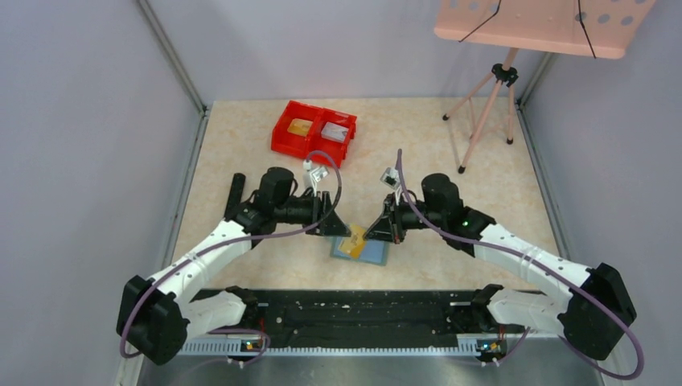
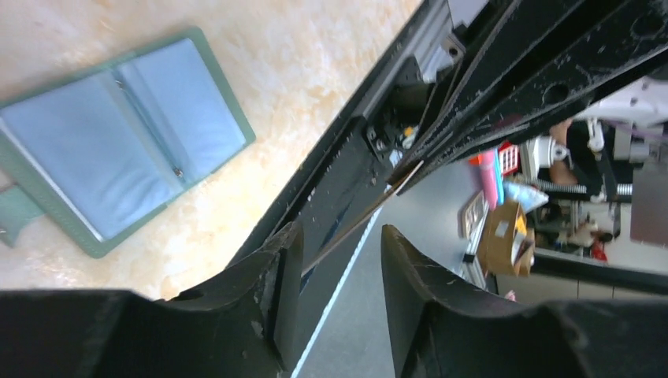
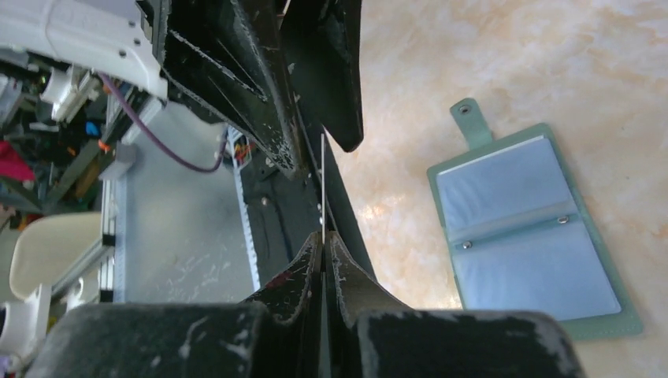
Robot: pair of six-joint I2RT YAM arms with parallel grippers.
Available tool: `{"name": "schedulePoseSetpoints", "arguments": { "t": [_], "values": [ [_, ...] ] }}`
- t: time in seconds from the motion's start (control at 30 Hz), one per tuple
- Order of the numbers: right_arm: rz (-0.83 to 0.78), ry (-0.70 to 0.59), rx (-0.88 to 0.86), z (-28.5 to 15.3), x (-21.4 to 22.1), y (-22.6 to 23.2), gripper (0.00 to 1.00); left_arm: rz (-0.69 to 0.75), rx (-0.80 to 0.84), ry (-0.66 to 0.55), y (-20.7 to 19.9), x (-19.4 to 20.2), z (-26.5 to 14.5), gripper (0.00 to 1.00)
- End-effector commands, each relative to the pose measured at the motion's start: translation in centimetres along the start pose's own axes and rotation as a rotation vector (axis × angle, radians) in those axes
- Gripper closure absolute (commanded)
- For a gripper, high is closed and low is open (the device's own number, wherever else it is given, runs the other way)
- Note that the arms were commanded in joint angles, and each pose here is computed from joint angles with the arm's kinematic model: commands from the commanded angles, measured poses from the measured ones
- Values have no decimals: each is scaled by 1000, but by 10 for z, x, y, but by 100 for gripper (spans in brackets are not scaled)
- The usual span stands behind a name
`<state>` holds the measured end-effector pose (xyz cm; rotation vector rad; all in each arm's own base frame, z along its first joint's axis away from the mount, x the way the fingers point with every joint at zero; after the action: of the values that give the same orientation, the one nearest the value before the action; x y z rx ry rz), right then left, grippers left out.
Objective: Take the credit cards out of the card holder
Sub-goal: Place the credit card in the storage box.
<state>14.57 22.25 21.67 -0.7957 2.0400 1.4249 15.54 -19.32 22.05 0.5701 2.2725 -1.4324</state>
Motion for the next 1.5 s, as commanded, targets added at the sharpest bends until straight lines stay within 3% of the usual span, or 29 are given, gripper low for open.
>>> {"name": "schedulePoseSetpoints", "arguments": {
  "t": [0.0, 0.2, 0.57, 0.87, 1.1, 1.23, 1.47],
  "values": [
    [61, -211, 6, -6, -28, 11, 100, 30, -49, -173, -9, -32, -17, 50],
    [182, -462, 37, -22, -46, 23, 100, 61, -89, -371, -18, -48, -35, 44],
    [379, -838, -36, -42, -49, 21, 100, 101, 139, -543, -33, -55, -34, 42],
    [443, -963, -51, -53, -42, 15, 100, 80, 158, -526, -28, -63, -13, 43],
    [469, -954, -62, -50, -43, 14, 100, 74, 171, -521, -26, -66, -1, 43],
    [491, -943, -71, -46, -40, 11, 100, 70, 192, -510, -29, -69, 3, 50],
    [520, -941, -63, -44, -33, 5, 100, 53, 203, -521, -30, -72, 4, 72]
  ]
}}
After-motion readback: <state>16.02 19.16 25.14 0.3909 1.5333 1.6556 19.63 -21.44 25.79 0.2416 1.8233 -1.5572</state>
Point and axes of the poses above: each gripper's point midway between its finger pads, its own z axis out along the fingers, its own y axis along the line the jaws close on, x = y × z, the point moved 8 cm from there along -z, back along the fingers, and after that the axes turned 6 degrees about z, right-handed, at the moved point
